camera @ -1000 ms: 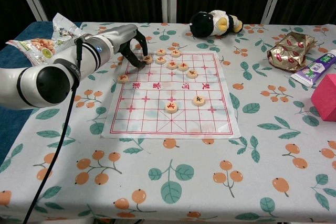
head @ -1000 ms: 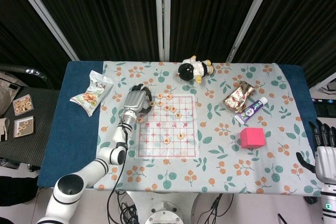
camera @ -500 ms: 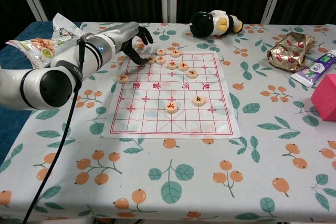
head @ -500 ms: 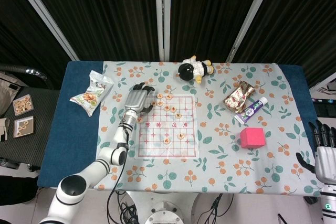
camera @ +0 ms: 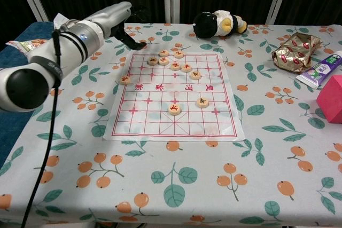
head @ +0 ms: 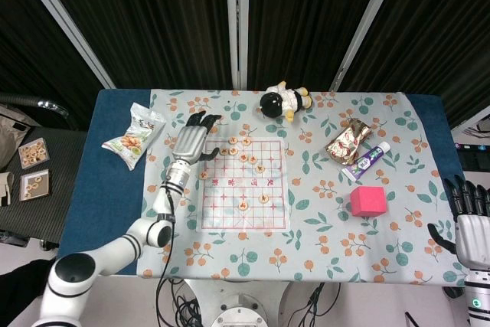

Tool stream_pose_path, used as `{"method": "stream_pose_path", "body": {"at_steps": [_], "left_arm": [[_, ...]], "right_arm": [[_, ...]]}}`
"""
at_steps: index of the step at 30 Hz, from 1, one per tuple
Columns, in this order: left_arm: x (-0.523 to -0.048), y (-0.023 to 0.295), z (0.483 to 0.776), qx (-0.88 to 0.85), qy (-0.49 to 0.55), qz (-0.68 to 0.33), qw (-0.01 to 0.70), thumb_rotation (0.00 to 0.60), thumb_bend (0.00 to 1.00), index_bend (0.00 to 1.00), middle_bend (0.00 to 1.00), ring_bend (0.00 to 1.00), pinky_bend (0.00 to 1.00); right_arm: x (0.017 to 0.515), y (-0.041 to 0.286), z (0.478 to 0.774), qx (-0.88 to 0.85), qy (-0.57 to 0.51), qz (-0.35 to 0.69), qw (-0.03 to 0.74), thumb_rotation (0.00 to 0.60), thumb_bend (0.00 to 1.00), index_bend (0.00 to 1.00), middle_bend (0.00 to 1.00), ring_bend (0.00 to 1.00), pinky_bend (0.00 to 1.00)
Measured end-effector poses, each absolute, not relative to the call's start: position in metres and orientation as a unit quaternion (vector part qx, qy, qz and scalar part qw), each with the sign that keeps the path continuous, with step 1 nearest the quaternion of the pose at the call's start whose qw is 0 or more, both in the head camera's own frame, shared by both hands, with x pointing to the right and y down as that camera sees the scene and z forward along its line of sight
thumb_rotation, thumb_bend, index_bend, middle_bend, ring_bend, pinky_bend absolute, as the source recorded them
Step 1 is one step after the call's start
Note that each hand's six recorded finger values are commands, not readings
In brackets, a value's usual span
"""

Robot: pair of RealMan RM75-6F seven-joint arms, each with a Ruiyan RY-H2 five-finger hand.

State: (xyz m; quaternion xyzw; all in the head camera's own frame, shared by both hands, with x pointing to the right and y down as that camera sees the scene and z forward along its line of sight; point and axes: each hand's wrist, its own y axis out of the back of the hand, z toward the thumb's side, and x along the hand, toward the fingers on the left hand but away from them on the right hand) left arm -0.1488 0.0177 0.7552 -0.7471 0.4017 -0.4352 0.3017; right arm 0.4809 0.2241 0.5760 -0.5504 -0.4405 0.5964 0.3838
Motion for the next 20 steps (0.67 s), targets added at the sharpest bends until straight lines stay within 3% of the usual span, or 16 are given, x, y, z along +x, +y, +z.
{"method": "stream_pose_path", "body": {"at_steps": [5, 12, 16, 20], "left_arm": [[-0.186, 0.049, 0.706, -0.739, 0.418, -0.397, 0.35, 0.6, 0.25, 0.1, 0.1, 0.0, 0.01], [-0.32, 0.138, 0.637, -0.658, 0.415, -0.425, 0.462, 0.6, 0.23, 0.09, 0.07, 0.0, 0.01], [-0.382, 0.19, 0.606, -0.629, 0.401, -0.46, 0.482, 0.6, 0.23, 0.09, 0.07, 0.0, 0.01], [-0.413, 0.222, 0.593, -0.619, 0.396, -0.49, 0.468, 0.6, 0.23, 0.09, 0.07, 0.0, 0.0]], "right_arm": [[0.473, 0.231, 0.578, -0.572, -0.419, 0.591, 0.385, 0.6, 0.15, 0.0, 0.0, 0.0, 0.0], [0.467, 0.24, 0.582, -0.578, -0.408, 0.59, 0.389, 0.6, 0.15, 0.0, 0.0, 0.0, 0.0], [0.464, 0.245, 0.586, -0.577, -0.403, 0.593, 0.391, 0.6, 0.15, 0.0, 0.0, 0.0, 0.0], [0.461, 0.249, 0.591, -0.577, -0.395, 0.6, 0.388, 0.6, 0.15, 0.0, 0.0, 0.0, 0.0]]}}
